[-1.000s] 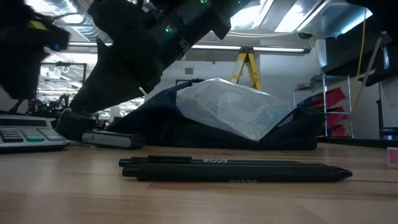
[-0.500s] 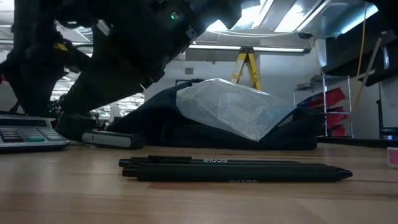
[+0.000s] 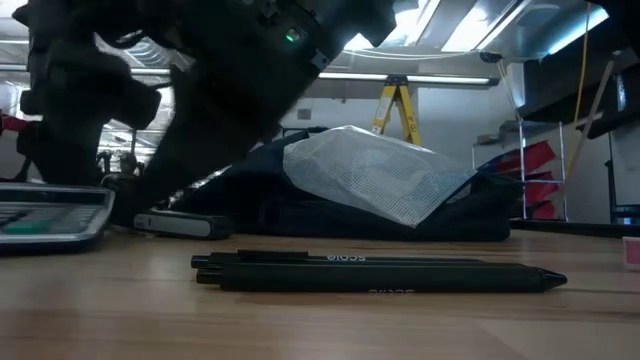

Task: Unpack backpack
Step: Adjust the gray calculator

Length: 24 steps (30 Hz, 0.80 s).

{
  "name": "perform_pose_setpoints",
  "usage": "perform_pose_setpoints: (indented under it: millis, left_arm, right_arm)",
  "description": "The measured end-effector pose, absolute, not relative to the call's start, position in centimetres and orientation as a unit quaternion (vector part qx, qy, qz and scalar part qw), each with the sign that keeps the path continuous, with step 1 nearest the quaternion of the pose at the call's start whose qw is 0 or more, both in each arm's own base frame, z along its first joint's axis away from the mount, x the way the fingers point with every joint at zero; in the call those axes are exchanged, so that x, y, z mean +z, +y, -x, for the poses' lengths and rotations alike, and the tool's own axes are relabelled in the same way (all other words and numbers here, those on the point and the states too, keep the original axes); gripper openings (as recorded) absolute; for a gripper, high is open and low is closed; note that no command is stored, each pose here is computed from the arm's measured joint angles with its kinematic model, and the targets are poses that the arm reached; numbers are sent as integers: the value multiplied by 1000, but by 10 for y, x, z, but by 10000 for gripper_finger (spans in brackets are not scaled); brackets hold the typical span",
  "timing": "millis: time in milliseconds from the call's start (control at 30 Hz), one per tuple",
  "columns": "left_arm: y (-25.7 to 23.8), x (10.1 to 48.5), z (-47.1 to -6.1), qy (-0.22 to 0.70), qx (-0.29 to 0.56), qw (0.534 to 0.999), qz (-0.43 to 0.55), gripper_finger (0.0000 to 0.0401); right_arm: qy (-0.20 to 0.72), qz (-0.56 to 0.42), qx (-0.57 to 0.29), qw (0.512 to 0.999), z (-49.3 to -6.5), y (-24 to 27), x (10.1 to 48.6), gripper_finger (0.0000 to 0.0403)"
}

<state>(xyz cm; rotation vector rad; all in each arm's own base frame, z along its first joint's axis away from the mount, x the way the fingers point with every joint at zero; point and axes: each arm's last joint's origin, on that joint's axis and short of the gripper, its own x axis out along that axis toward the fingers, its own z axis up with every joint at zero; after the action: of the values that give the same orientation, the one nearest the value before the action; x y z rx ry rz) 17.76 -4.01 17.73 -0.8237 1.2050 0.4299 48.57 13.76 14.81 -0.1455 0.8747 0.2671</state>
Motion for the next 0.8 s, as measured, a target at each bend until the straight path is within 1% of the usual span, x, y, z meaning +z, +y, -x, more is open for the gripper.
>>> perform_pose_setpoints:
  millis: [100,300,433,533,633,733,800]
  left_arm:
    - [-48,179,-180,532,182,732,386,285]
    - [-70,185,-186,495,131,756,407,285]
    - [-78,187,-186,472,131,775,400,285]
    - [-83,193,-187,422,131,809,387,285]
    - [-94,206,-184,358,109,848,375,285]
    - [-110,218,-169,290,106,888,342,285]
    - [-118,223,-158,266,99,902,326,285]
  right_arm:
    - [434,70,127,889,-480,142,153,181]
    - [411,89,140,896,-474,161,168,150]
    - [381,119,127,908,-472,172,175,130]
    - [359,155,125,912,-473,178,178,108]
    - [342,159,129,917,-474,181,180,75]
    - [329,162,132,921,-476,182,182,37]
    - [318,167,133,924,-478,181,184,11]
